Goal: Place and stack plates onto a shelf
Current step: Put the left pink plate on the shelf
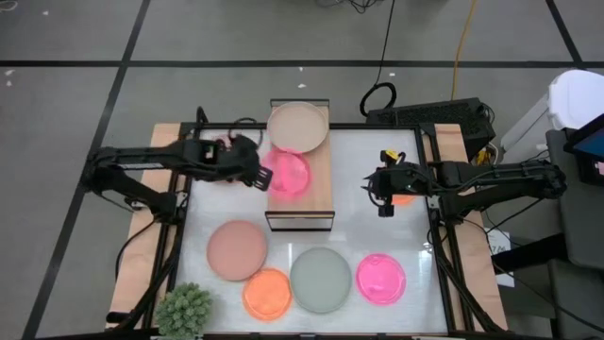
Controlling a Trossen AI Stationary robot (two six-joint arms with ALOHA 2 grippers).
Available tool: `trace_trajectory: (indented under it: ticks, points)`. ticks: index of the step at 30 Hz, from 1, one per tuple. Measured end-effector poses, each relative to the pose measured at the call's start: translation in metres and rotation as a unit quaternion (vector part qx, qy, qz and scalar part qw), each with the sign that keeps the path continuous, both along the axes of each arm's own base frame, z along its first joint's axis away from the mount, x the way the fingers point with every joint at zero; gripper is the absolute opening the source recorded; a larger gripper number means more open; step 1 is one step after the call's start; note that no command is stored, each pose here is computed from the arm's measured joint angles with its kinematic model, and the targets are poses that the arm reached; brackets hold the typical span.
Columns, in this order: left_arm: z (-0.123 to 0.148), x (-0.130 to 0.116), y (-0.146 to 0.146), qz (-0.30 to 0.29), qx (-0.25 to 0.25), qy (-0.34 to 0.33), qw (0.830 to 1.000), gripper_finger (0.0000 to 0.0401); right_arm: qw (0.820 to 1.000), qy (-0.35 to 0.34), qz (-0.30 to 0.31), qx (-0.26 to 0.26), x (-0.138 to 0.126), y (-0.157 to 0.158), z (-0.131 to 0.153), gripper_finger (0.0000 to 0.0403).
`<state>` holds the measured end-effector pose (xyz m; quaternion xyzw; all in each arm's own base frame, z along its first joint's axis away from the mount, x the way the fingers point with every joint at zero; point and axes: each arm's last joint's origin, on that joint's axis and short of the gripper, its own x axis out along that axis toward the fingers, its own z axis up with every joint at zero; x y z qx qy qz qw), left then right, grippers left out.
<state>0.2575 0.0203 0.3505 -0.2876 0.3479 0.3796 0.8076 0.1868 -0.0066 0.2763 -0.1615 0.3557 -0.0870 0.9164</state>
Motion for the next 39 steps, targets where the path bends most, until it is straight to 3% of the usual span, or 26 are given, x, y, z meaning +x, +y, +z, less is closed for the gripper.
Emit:
trace_trajectory:
  ticks: [5,16,26,35,39]
  points:
    - [-0.008,0.016,-0.002,-0.037,-0.006,0.000,0.999,0.0001,1.000,-0.018,0.014,-0.017,0.003,0.000,0.004,0.0093]
    - [-0.011,0.021,-0.003,-0.049,-0.012,0.003,0.999,0.0004,1.000,-0.018,0.012,-0.014,0.003,0.000,0.003,0.0093]
    - [-0.011,0.021,-0.003,-0.057,-0.005,0.003,0.998,0.0026,1.000,0.018,0.014,-0.016,0.000,0.000,-0.020,0.0093]
    - [-0.025,0.034,-0.003,-0.095,0.015,0.046,0.994,0.0028,1.000,0.013,0.012,-0.013,0.000,0.000,-0.019,0.0093]
    - [-0.026,0.036,-0.002,-0.102,0.056,0.060,0.991,0.0028,1.000,0.013,0.011,-0.012,0.000,0.000,-0.019,0.0093]
